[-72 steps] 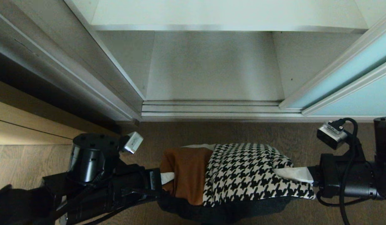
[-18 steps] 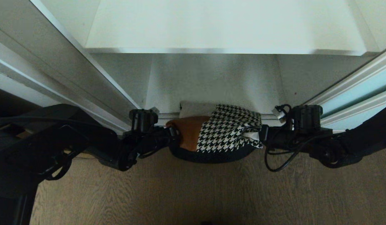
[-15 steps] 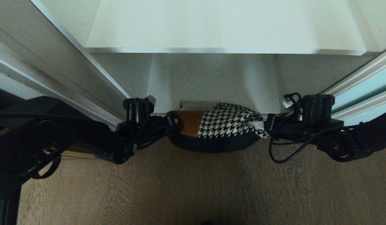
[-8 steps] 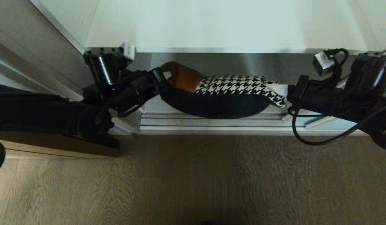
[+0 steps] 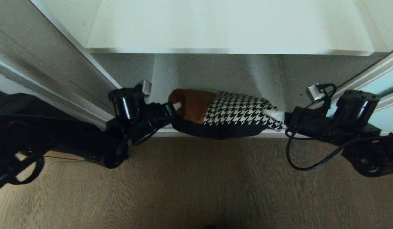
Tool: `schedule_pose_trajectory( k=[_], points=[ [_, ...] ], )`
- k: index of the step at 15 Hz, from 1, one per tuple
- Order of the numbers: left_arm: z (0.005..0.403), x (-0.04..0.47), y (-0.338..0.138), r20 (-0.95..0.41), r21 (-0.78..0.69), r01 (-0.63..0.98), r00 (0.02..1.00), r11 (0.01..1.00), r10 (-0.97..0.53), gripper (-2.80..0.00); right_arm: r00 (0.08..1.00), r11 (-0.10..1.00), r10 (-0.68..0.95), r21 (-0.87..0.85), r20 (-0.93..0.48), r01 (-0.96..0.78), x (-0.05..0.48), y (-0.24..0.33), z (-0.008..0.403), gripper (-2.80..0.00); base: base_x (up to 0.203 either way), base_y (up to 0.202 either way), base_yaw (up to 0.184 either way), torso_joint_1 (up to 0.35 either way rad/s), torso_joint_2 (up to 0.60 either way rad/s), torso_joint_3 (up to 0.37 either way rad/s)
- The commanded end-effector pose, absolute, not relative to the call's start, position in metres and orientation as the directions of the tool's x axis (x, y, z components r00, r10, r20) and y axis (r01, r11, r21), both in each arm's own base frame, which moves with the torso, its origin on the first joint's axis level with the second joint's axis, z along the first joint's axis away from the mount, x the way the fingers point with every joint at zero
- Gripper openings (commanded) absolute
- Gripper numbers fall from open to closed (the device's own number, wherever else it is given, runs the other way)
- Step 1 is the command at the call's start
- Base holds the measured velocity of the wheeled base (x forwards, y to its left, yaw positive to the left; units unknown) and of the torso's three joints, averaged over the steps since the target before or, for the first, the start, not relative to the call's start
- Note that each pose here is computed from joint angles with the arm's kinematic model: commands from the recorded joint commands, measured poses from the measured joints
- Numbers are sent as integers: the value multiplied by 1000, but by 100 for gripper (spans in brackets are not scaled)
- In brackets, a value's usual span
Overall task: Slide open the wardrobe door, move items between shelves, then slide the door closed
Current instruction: Place the pillow on the lower shelf
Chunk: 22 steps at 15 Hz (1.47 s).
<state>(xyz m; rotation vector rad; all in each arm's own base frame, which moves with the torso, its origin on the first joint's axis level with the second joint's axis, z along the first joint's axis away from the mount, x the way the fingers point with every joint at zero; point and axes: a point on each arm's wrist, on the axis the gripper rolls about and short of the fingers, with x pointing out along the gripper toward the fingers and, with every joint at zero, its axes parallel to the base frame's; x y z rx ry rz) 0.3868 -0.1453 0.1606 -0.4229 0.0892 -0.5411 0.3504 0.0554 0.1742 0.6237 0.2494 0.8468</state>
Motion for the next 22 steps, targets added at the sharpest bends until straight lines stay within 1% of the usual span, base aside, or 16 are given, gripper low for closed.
schedule_pose_trajectory(
  k=[1,2,4,7,9,10,13,14,17,19,22],
  points=[
    [80,422,-156,-125,-437,415,851,798,-510,-280,651,516,754,691,-86,-507,392,55,103,-280,0,0,0,0,0,0],
    [77,433,-158,-130,-438,409,852,801,-506,-280,654,522,749,700,-104,-487,405,54,93,-280,0,0,0,0,0,0],
    [74,441,-156,-196,-457,368,846,810,-495,-280,661,543,731,730,-167,-416,417,53,84,-280,0,0,0,0,0,0],
    [84,438,-153,-285,-521,299,822,799,-493,-280,663,578,699,759,-269,-301,429,52,89,-280,0,0,0,0,0,0],
    [87,431,-152,-378,-540,265,772,799,-511,-280,651,621,676,743,-346,-250,436,54,92,-280,0,0,0,0,0,0],
    [89,430,-152,-402,-550,267,746,792,-531,-280,647,637,669,732,-367,-243,438,55,92,-280,0,0,0,0,0,0],
    [95,435,-150,-493,-571,232,670,787,-556,-280,674,684,614,703,-411,-194,460,57,99,-280,0,0,0,0,0,0],
    [92,439,-151,-507,-575,225,657,787,-558,-280,680,693,601,698,-420,-181,466,57,102,-280,0,0,0,0,0,0],
    [90,460,-149,-487,-582,217,678,783,-550,-280,709,699,586,687,-393,-197,483,56,114,-280,0,0,0,0,0,0],
    [90,476,-140,-480,-599,183,696,780,-533,-280,727,713,561,677,-396,-183,495,56,110,-280,0,0,0,0,0,0],
    [98,493,-136,-440,-647,148,728,748,-525,-280,769,736,512,656,-382,-164,510,56,106,-280,0,0,0,0,0,0]
  ],
)
